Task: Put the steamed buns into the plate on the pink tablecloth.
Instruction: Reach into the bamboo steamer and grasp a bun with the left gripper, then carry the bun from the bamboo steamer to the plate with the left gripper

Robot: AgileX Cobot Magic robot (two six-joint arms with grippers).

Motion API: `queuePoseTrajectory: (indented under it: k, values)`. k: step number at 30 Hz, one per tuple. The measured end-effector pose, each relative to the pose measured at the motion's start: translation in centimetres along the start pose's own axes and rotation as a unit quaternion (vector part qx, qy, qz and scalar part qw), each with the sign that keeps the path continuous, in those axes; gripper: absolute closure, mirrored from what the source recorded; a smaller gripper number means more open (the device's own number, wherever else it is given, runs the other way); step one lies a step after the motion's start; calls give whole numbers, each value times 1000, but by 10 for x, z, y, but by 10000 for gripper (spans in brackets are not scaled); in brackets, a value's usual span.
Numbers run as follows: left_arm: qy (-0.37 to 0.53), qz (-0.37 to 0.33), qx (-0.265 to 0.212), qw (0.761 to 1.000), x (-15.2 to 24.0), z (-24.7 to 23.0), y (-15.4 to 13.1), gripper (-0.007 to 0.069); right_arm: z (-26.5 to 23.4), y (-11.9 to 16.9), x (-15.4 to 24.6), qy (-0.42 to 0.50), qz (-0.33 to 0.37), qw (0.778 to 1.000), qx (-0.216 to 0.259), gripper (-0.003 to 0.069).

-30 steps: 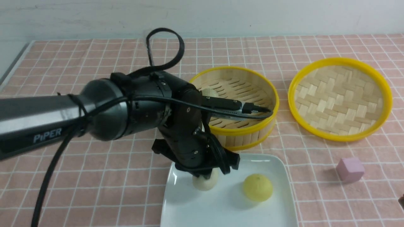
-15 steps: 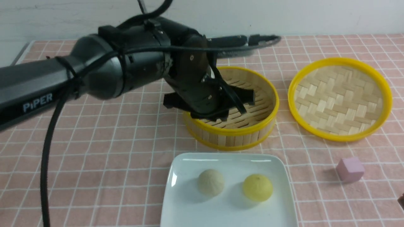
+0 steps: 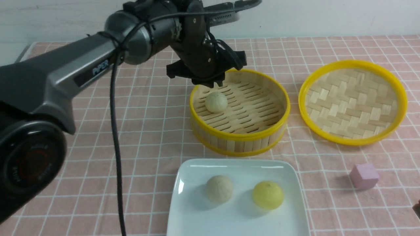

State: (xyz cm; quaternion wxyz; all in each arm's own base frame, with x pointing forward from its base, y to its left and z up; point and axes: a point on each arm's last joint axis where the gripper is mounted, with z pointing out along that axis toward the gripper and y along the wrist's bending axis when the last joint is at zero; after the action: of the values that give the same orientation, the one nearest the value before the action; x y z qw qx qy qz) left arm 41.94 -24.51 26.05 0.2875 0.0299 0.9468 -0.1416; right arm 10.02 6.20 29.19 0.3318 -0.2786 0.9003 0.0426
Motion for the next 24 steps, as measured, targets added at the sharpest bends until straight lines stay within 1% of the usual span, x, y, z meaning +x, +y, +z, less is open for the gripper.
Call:
queuePoseTrajectory:
  k: [1,2,5,7,9,11,13,14,16,17,18,19,20,21,22,24]
  values:
    - [0,7,-8,1000,1,6,2,365,0,0,0,0,0,1000,0,575]
    - [-3,17,-16,1000,2,14,4,305,0,0,0,0,0,1000,0,573]
    - [-7,29,-23,999,5,31,7,213,0,0,0,0,0,1000,0,569]
    - [-11,31,-21,999,7,41,7,181,0,0,0,0,1,1000,-1,568]
    - [-11,31,-19,999,10,51,8,176,0,0,0,0,1,1000,-2,566]
    - [-5,24,-18,1000,13,57,8,194,0,0,0,0,1,1000,-2,566]
    - [6,3,-14,1000,17,65,9,301,0,0,0,0,1,1000,-2,566]
    - [8,-3,-13,1000,17,64,8,387,0,0,0,0,1,1000,-2,565]
    - [6,-6,-11,1000,14,59,7,516,0,0,0,0,2,1000,-2,562]
    - [7,-5,-11,1000,14,57,7,526,0,0,0,0,2,1000,-2,562]
    - [10,-3,-11,1000,12,52,5,564,0,0,0,0,2,1000,-2,562]
    - [11,-1,-9,1000,9,45,4,581,0,0,0,0,2,1000,-2,562]
    - [15,5,-10,1000,7,39,3,591,0,0,0,0,2,1000,-3,561]
    - [20,20,-10,1000,1,18,-1,596,0,1,0,0,3,1000,-4,559]
    - [18,22,-8,1000,1,16,-2,596,0,1,0,0,3,1000,-4,559]
    - [11,44,-2,999,-10,-25,-9,596,0,1,0,0,3,1000,-4,555]
